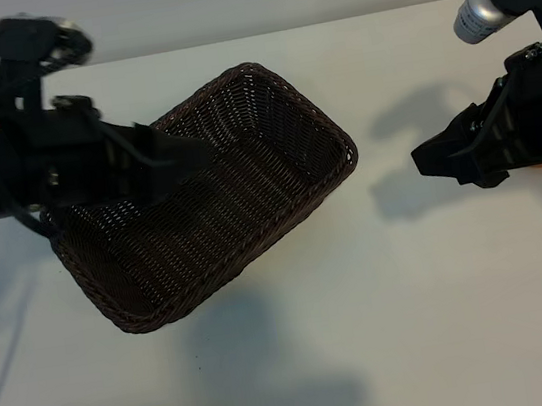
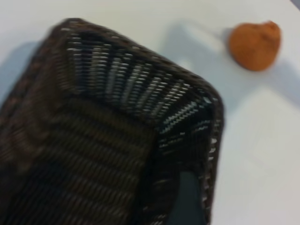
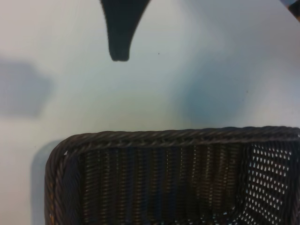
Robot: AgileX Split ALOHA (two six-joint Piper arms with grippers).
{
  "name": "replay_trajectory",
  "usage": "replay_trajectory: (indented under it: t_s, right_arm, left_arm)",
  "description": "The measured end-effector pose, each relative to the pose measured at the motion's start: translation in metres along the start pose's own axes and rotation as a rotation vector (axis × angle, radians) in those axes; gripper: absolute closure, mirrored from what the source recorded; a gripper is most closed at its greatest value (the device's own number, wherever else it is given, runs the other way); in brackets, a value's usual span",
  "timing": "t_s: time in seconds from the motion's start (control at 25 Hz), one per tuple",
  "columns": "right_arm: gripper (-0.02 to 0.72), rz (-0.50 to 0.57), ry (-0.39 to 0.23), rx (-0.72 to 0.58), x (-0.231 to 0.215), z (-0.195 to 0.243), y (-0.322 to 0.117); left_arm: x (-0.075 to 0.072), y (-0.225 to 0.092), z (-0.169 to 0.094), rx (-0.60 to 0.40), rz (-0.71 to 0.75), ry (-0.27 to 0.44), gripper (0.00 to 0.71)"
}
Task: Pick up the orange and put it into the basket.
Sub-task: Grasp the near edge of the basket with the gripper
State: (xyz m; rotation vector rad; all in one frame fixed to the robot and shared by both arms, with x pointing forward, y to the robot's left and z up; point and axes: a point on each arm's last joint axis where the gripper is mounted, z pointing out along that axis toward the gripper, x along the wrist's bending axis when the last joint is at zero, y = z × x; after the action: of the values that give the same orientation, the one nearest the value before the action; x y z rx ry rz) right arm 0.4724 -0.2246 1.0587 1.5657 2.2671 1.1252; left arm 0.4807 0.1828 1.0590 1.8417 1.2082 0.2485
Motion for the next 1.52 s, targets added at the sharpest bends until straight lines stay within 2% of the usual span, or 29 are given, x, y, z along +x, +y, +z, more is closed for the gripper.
replay_trajectory:
  t_s: [0.12, 0.28, 0.48, 0.64, 0.72, 1.0, 1.24, 1.52]
  right_arm:
    - [0.110, 0.000, 0.000, 0.000, 0.000, 0.000, 0.000]
    - [0.110, -0.001, -0.001, 0.000, 0.000, 0.000, 0.000]
    - [0.110, -0.001, -0.001, 0.000, 0.000, 0.000, 0.000]
    - [0.110, -0.002, 0.001, 0.004, 0.000, 0.000, 0.000]
    - [0.110, -0.002, 0.001, 0.005, 0.000, 0.000, 0.000]
    - [0.110, -0.004, 0.002, 0.009, 0.000, 0.000, -0.001]
    - [0.110, -0.004, 0.004, 0.012, 0.000, 0.000, -0.001]
    - [0.110, -0.005, 0.007, 0.017, 0.001, 0.000, -0.002]
  left_arm:
    - [0.003, 0.000, -0.009, 0.011, -0.039, 0.064, 0.126]
    - [0.012, -0.007, -0.014, 0.099, -0.084, 0.177, 0.126]
    - [0.023, -0.018, -0.028, 0.198, -0.167, 0.360, 0.126]
    - [0.031, -0.022, -0.040, 0.216, -0.268, 0.503, 0.126]
    - [0.034, -0.023, -0.042, 0.218, -0.309, 0.548, 0.126]
    - [0.036, -0.025, -0.039, 0.141, -0.433, 0.563, 0.126]
    - [0.043, -0.044, -0.028, 0.158, -0.479, 0.591, 0.127]
    - [0.050, -0.053, -0.002, 0.156, -0.518, 0.554, 0.127]
